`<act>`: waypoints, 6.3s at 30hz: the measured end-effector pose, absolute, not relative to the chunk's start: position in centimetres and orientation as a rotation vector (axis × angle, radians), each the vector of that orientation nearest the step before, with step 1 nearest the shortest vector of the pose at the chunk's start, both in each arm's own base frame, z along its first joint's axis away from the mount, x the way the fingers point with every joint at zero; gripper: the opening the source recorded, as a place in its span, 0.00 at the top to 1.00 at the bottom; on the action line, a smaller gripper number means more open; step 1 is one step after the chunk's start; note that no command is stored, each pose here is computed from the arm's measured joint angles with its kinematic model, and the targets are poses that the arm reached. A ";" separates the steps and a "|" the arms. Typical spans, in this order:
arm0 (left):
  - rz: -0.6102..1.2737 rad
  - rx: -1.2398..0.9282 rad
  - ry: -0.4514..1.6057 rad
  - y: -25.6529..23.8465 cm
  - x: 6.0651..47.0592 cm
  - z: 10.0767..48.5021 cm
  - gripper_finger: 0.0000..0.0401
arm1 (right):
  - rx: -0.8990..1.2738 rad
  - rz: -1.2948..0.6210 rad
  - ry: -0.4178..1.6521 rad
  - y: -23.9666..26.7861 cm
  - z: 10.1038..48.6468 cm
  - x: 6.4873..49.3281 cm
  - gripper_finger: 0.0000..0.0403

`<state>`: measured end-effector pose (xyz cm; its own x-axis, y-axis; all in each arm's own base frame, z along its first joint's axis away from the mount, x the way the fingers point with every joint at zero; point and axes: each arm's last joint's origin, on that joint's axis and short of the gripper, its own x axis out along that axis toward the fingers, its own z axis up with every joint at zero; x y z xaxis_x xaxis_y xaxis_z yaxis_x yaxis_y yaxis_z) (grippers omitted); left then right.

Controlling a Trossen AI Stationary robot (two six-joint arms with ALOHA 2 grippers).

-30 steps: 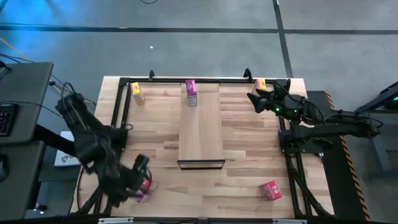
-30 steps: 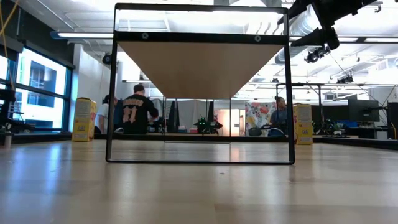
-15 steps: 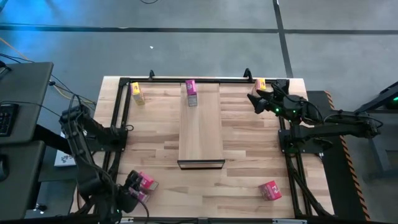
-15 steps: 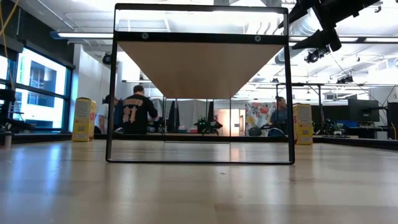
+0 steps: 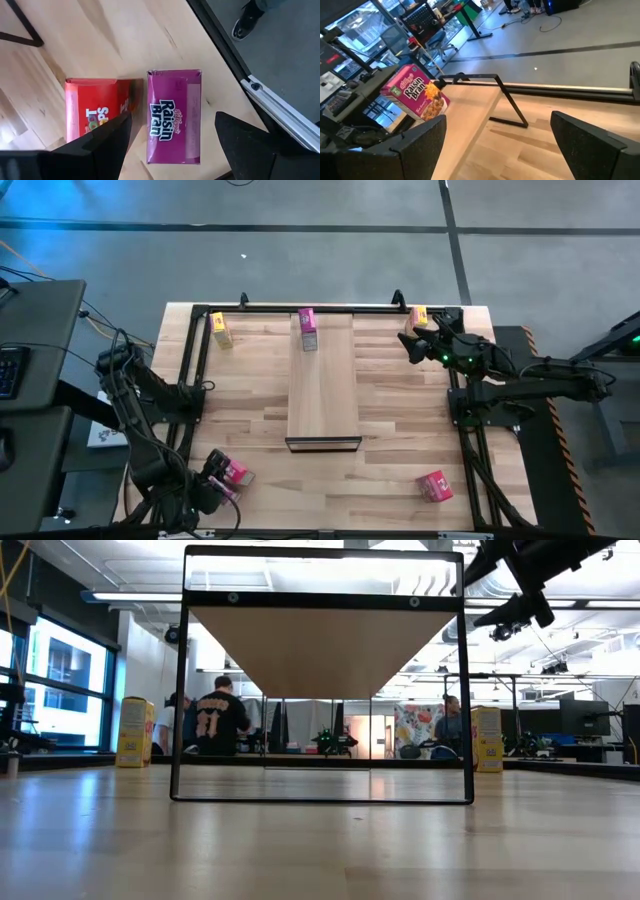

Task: Stack cereal on shelf
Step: Put the purple cereal box on the shelf aligned with the other purple cereal box

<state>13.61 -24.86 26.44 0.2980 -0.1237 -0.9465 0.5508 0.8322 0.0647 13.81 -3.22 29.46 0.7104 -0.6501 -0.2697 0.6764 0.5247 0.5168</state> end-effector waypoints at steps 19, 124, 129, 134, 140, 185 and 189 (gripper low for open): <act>-0.456 0.403 1.247 -24.3 13.4 23.7 0.31 | 0.633 -0.799 0.061 -3.2 29.3 13.8 0.12; 0.268 0.066 0.898 -0.4 34.4 36.8 0.77 | 0.784 -0.270 -0.318 -2.4 33.0 19.2 0.12; 0.247 0.092 0.906 0.0 34.5 36.7 0.77 | 0.755 -0.260 -0.375 -2.6 33.4 19.6 0.12; 0.234 0.124 0.909 0.0 34.5 36.7 0.75 | 0.667 -0.289 -0.441 -2.7 34.0 19.4 0.12; 0.255 0.090 0.902 0.1 34.5 36.7 0.64 | 0.626 -0.303 -0.442 -2.7 34.1 19.3 0.12; 0.544 -0.164 0.305 3.0 22.8 43.8 0.97 | 0.445 -0.443 0.351 -7.1 37.1 28.0 0.74; 0.591 -0.220 0.268 3.0 21.2 41.1 0.96 | 0.519 -0.395 0.429 -9.6 35.2 30.4 0.97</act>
<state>21.24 3.02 41.08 0.7974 0.5176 -0.3102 -0.5743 0.8088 -0.1266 30.37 -9.55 35.21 0.8382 -0.2504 -0.4845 0.4621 0.7979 0.3870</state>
